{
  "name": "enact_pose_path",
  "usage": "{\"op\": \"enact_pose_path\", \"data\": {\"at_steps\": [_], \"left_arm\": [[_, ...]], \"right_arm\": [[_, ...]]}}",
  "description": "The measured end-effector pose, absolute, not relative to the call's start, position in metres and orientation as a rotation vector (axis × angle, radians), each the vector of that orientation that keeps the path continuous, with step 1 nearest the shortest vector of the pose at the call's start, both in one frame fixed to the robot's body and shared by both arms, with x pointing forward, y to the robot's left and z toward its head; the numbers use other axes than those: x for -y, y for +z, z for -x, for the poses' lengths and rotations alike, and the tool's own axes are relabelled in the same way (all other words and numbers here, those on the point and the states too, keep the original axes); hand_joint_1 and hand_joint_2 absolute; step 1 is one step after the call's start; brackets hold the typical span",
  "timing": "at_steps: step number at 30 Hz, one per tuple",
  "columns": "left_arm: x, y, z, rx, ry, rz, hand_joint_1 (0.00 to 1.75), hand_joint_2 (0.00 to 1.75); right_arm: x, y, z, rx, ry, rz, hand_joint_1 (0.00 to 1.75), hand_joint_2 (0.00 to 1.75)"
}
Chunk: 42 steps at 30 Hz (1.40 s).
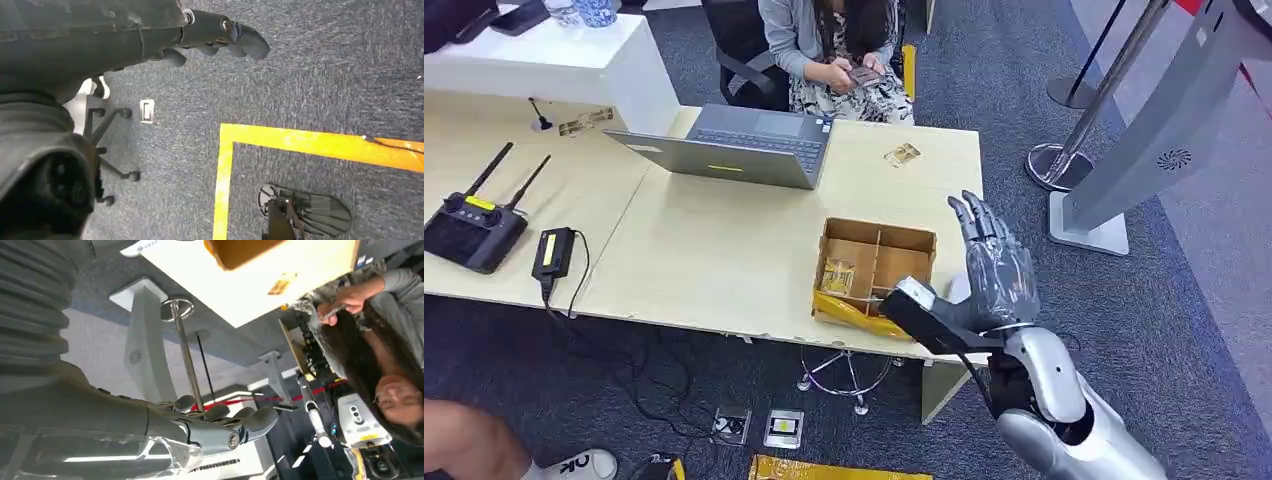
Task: Pass the card to the sensor for recognition and then transmit it.
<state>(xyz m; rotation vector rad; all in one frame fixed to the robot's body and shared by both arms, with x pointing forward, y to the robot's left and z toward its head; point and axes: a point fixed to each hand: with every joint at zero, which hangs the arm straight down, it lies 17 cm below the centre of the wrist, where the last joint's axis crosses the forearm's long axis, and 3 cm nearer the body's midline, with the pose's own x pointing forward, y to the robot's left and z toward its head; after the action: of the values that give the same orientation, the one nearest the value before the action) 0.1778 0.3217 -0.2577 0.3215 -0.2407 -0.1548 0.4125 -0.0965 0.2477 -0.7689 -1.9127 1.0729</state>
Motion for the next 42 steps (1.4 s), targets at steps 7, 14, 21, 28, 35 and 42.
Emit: {"op": "enact_pose_path", "data": {"at_steps": [7, 14, 21, 28, 35, 42], "left_arm": [[-0.324, -0.258, -0.177, 0.234, -0.158, -0.332, 0.0, 0.0], [-0.32, -0.258, -0.176, 0.215, -0.174, -0.319, 0.0, 0.0], [-0.319, -0.258, -0.177, 0.21, -0.177, -0.319, 0.0, 0.0], [-0.315, -0.256, -0.182, 0.214, -0.185, -0.315, 0.0, 0.0], [-0.315, -0.256, -0.182, 0.209, -0.186, -0.312, 0.0, 0.0], [-0.314, -0.256, -0.184, 0.213, -0.192, -0.31, 0.0, 0.0]], "right_arm": [[0.079, 0.201, -0.397, 1.869, 1.138, 0.744, 0.0, 1.75], [0.072, 0.18, -0.401, 1.842, 1.183, 0.77, 0.0, 1.75], [0.063, 0.169, -0.404, 1.819, 1.201, 0.741, 0.0, 1.75], [0.05, 0.157, -0.409, 1.804, 1.21, 0.699, 0.0, 1.75], [0.036, 0.149, -0.413, 1.792, 1.232, 0.675, 0.0, 1.75], [0.028, 0.15, -0.418, 1.793, 1.231, 0.668, 0.0, 1.75]]}}
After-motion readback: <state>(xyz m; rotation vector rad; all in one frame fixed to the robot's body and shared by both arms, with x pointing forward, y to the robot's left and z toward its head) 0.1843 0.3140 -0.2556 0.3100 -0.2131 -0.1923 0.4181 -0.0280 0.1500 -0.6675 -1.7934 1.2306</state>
